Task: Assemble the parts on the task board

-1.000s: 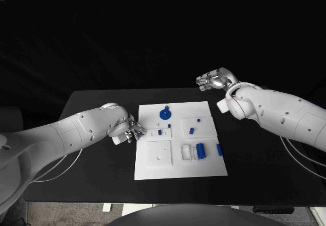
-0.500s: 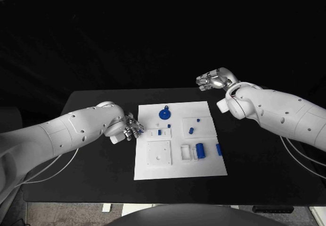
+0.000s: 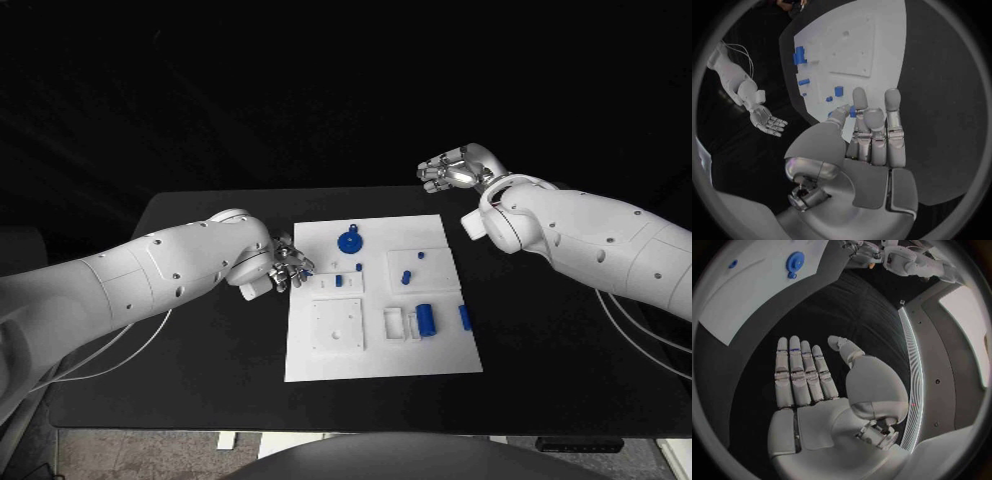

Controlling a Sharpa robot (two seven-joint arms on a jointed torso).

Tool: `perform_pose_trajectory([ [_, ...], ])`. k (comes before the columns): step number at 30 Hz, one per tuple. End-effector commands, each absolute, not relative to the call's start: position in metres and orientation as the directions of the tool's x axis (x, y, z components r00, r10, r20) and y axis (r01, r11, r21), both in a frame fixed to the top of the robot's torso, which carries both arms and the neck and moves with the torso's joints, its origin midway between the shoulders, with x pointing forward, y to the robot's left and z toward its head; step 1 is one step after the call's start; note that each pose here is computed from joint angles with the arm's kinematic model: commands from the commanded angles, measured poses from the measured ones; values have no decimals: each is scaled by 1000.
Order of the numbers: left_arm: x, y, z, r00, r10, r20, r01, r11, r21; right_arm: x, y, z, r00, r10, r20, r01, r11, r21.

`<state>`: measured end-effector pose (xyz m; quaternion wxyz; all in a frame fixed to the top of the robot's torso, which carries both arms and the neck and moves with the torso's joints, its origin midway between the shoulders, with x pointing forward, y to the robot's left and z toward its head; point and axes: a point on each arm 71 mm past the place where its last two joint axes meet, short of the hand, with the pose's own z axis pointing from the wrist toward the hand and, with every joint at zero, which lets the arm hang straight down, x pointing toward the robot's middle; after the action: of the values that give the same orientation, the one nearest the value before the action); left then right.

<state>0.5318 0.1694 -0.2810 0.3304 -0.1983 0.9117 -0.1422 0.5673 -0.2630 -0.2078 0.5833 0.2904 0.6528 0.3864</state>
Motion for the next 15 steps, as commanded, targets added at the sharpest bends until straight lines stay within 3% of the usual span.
perform_pose_trajectory([
  [1,533,162,-279,-711,-424,-561,-229,894,-385,567,-261,-208,-167,829,-535,-79,529,845],
  [15,536,139,-280,-730,-367,-576,-176,916,-361,567,-258,-208,-170,829,-533,-80,528,846],
])
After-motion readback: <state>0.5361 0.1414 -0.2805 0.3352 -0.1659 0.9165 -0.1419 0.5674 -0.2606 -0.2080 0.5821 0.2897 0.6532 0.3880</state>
